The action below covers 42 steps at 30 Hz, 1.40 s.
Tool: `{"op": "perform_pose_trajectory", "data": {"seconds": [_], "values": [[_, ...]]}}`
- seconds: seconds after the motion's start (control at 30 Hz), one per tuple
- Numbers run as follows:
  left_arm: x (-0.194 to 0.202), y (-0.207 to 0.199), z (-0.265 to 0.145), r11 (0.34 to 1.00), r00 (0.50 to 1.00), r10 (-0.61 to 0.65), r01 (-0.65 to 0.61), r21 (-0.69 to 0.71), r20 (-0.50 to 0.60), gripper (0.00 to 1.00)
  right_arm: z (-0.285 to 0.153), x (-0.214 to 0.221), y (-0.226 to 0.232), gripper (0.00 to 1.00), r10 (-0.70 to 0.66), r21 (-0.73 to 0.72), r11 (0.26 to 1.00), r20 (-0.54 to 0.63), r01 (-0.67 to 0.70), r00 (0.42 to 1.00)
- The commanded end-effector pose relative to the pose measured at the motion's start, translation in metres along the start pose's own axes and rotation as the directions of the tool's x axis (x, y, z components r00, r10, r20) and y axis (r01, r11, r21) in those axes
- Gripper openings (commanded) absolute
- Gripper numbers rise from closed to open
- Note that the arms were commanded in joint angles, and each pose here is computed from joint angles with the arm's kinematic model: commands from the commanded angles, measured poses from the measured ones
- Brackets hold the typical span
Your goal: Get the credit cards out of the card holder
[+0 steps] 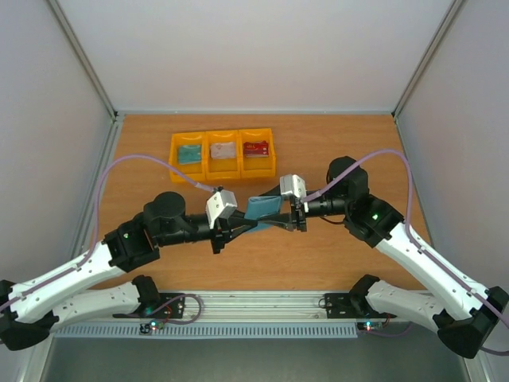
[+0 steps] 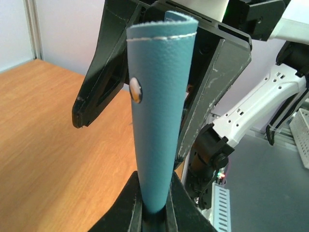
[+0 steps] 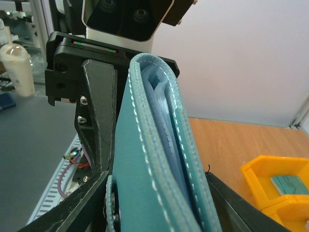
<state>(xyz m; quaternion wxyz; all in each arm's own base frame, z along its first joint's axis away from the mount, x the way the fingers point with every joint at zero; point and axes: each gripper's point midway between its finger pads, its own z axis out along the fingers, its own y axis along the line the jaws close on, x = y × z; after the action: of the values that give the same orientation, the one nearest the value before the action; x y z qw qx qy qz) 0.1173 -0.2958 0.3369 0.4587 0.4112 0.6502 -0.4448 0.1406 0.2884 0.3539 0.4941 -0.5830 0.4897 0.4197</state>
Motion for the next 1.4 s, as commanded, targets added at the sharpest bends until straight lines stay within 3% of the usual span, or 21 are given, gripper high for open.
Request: {"op": "perform_pose_trajectory", "data": {"seconds": [0.0,0.1,0.27,0.57,0.67,0.77,0.9,1.0,1.03,1.13,1.37], "values": [[-0.020,-0.008,-0.004,0.992,0.992,-0.106,0.101,0.071,0.070,0.00,0.005,0.000,-0.015,0.51,0.110,0.050,0.993,-0.011,-0.109,0.994],[-0.022,0.000,-0.006,0.976,0.975,-0.202,0.193,0.102,0.090,0.00,0.002,0.008,-0.020,0.48,0.162,0.078,0.984,-0.036,-0.159,0.986],[-0.019,0.001,-0.003,0.951,0.957,-0.275,0.257,0.170,0.091,0.00,-0.008,0.017,-0.025,0.33,0.246,0.108,0.964,-0.015,-0.243,0.969],[-0.020,0.010,0.003,0.932,0.938,-0.332,0.310,0.189,0.096,0.00,-0.008,0.018,-0.017,0.31,0.305,0.046,0.952,-0.008,-0.304,0.952],[-0.019,0.020,0.004,0.919,0.923,-0.372,0.351,0.180,0.101,0.00,-0.013,0.015,-0.018,0.45,0.317,0.045,0.948,-0.013,-0.316,0.948],[-0.004,0.045,0.008,0.881,0.877,-0.471,0.464,0.088,0.090,0.00,-0.030,0.004,-0.033,0.53,0.379,0.123,0.918,0.016,-0.378,0.925],[0.022,0.074,0.009,0.848,0.846,-0.519,0.527,-0.051,0.120,0.00,-0.042,0.031,-0.061,0.61,0.567,0.304,0.784,0.007,-0.542,0.824],[0.031,0.074,0.009,0.854,0.848,-0.511,0.520,-0.030,0.138,0.00,-0.033,0.052,-0.058,0.65,0.661,0.259,0.732,-0.042,-0.630,0.750],[0.033,0.072,0.009,0.852,0.844,-0.517,0.524,-0.013,0.144,0.00,-0.029,0.053,-0.052,0.70,0.673,0.208,0.730,-0.052,-0.651,0.738],[0.038,0.068,0.005,0.853,0.839,-0.518,0.522,0.022,0.164,0.00,-0.021,0.056,-0.041,0.97,0.693,0.104,0.720,-0.071,-0.686,0.717],[0.022,0.076,-0.006,0.862,0.823,-0.498,0.504,0.054,0.272,0.00,-0.020,0.095,-0.035,0.92,0.717,0.226,0.692,-0.105,-0.686,0.689]]}}
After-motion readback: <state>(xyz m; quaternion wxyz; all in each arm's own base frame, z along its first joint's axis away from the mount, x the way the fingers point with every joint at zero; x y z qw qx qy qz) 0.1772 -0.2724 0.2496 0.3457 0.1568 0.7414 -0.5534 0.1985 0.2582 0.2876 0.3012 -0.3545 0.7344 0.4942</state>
